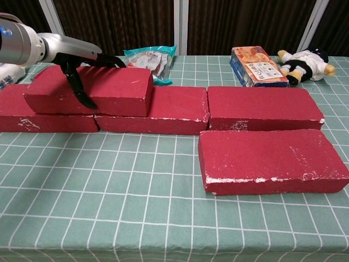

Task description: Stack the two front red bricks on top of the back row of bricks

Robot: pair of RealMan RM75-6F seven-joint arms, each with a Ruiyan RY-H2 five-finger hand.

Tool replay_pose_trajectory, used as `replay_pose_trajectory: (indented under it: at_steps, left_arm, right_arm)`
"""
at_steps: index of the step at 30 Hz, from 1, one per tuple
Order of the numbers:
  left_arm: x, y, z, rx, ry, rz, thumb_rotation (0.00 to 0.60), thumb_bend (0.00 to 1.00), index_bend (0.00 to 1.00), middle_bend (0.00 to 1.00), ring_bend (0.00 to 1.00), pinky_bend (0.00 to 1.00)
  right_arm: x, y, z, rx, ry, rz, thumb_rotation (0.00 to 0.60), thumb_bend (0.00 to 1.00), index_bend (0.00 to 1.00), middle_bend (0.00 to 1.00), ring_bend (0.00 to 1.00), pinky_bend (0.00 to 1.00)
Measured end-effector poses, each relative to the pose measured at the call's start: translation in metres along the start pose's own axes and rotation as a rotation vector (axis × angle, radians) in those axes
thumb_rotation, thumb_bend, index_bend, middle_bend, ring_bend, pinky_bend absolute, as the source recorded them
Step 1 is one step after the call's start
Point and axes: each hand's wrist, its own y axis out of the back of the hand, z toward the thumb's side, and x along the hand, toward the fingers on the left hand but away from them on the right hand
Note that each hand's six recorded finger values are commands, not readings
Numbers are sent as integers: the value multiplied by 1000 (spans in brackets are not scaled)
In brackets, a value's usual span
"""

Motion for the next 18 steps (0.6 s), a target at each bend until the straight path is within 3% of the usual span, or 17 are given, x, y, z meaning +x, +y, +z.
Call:
replay_pose_trajectory:
  at_steps: [18]
  left_arm:
    - [-1, 0, -1, -7, 21, -3, 600, 240, 13, 116, 61, 0]
  right_arm:
    - [0, -1, 1, 2, 3, 7, 600, 0, 0, 0, 0, 0]
